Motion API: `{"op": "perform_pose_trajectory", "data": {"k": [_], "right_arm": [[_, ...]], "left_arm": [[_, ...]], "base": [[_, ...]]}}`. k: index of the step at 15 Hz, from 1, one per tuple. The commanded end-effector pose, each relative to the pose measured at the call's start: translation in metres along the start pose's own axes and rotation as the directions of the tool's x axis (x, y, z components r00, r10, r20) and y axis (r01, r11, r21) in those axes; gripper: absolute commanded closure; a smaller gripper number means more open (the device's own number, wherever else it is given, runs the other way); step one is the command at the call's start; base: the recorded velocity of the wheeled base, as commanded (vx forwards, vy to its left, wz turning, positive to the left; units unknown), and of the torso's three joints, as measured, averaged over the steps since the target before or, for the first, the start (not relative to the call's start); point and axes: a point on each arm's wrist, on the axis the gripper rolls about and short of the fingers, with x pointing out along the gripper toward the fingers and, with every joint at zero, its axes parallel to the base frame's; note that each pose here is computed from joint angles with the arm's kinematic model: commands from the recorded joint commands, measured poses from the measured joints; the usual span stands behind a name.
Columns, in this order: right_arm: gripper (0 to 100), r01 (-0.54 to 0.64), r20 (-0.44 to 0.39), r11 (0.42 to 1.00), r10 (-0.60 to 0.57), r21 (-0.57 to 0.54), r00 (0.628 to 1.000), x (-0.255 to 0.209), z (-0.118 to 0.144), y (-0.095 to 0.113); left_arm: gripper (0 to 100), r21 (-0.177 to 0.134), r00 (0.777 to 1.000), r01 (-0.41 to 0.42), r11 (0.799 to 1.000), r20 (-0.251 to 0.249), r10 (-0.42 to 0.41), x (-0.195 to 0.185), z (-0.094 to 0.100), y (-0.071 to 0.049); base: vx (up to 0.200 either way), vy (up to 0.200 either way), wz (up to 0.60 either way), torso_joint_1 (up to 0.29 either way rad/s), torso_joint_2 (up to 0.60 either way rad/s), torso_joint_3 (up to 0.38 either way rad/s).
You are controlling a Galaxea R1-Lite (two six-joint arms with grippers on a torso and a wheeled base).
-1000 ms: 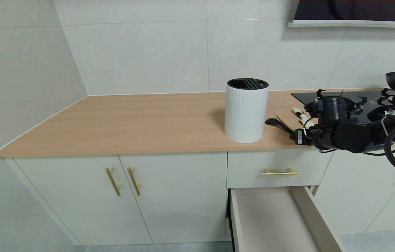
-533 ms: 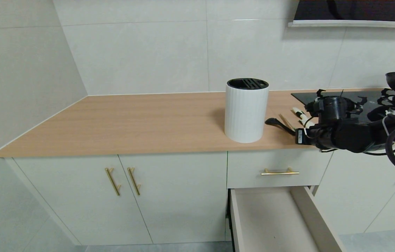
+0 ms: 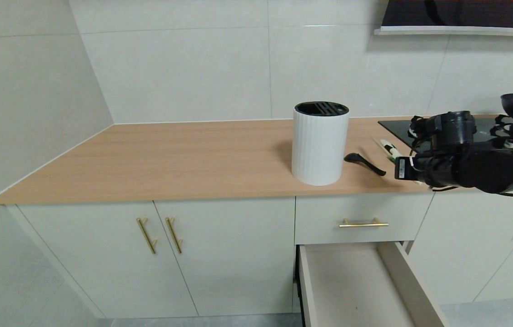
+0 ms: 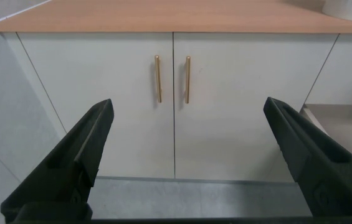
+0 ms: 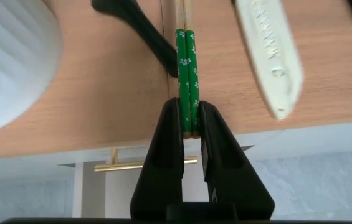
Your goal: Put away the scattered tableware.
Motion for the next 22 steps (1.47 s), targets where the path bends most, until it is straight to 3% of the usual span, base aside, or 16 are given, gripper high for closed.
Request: {"op": "perform_pose_trajectory", "data": {"k": [1, 5, 9, 14, 22], "right_arm": [[100, -0.018, 0.026, 1.000, 0.018, -0.004, 1.000, -0.038, 0.013, 0.000], [100, -0.038, -0.048, 0.997, 0.035, -0.064, 0.998, -0.093, 0.002, -0.007], [100, -0.069, -0.023, 0.992, 0.066, -0.110, 0.998, -0.153, -0.016, -0.017], [100, -0.169, -0.064, 0.965, 0.160, -0.200, 0.985, -0.188, -0.052, -0.008], [100, -0.279, -0.125, 0.895, 0.251, -0.348, 0.960, -0.202, -0.079, 0.007]], "left_arm": [[0, 0.000, 1.000, -0.001, 1.000, -0.001, 0.001, 0.000, 0.000, 0.000], [0, 0.000, 1.000, -0.001, 1.000, -0.001, 0.001, 0.000, 0.000, 0.000], [0, 0.000, 1.000, -0.001, 1.000, -0.001, 0.001, 0.000, 0.000, 0.000], [0, 0.000, 1.000, -0.001, 1.000, -0.001, 0.001, 0.000, 0.000, 0.000], [0, 0.000, 1.000, -0.001, 1.000, -0.001, 0.001, 0.000, 0.000, 0.000]], "base": [[0.000, 0.000, 0.00, 0.000, 0.00, 0.000], [0.000, 0.000, 0.00, 0.000, 0.00, 0.000], [0.000, 0.000, 0.00, 0.000, 0.00, 0.000], [0.000, 0.000, 0.00, 0.000, 0.00, 0.000], [0.000, 0.000, 0.00, 0.000, 0.00, 0.000]]}}
